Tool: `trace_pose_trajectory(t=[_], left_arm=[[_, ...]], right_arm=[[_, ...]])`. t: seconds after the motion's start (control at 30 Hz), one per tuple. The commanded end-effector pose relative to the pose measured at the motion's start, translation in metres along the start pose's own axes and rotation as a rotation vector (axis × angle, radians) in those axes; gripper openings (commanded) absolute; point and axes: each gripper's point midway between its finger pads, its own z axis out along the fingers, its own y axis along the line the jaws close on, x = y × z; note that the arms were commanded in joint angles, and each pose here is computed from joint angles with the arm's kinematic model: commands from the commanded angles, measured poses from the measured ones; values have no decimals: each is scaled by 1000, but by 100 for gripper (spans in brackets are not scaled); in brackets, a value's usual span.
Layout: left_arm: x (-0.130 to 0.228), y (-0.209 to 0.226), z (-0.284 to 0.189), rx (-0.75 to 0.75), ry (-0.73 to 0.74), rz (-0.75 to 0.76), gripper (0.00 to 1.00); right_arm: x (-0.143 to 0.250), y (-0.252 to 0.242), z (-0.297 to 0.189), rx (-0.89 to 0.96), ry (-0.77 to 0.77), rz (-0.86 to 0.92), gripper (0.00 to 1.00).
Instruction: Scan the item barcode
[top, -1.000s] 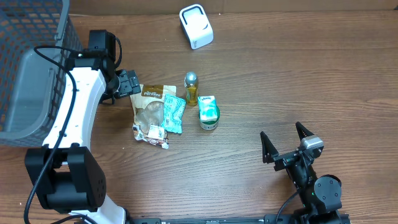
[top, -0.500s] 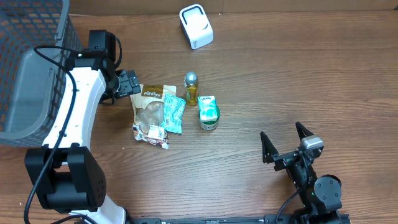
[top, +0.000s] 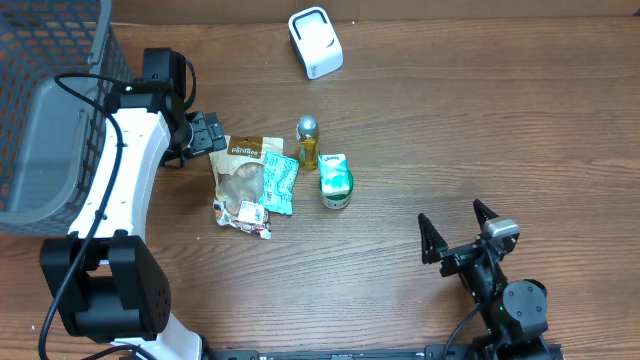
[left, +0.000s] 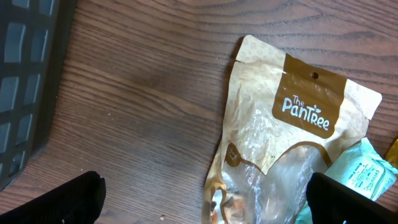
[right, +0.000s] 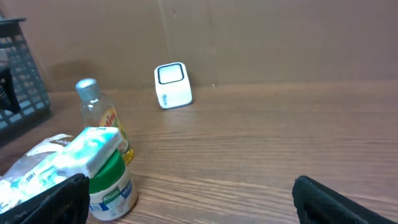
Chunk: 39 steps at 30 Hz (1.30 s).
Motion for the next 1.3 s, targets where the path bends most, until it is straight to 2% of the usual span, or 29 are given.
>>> trace_pose_trajectory(t=[0.0,0.33,0.6,0.77,0.87,0.97,1.27], left_arm=[[-7,1,-10,2,-38,-3,100],[-7,0,-10,5,-37,-3,100],[-7,0,-10,5,-37,-3,100],[-7,0,-10,5,-37,-3,100],[-7,0,-10,5,-37,-3,100],[-7,0,-10,5,-37,-3,100],[-7,0,-10,5,-37,-3,100]], right_arm=[[-41,9,-14,-19,-57,13,100],[-123,25,-48,-14,-21,42,100],[-151,41,-34,-45,191,111,100],[-156,48,-21,-38,408,140,100],[-158,67,-13,-122,534,181,100],[-161,86,0,-227,595,220,100],[-124,107,27,-359,802,332,98]])
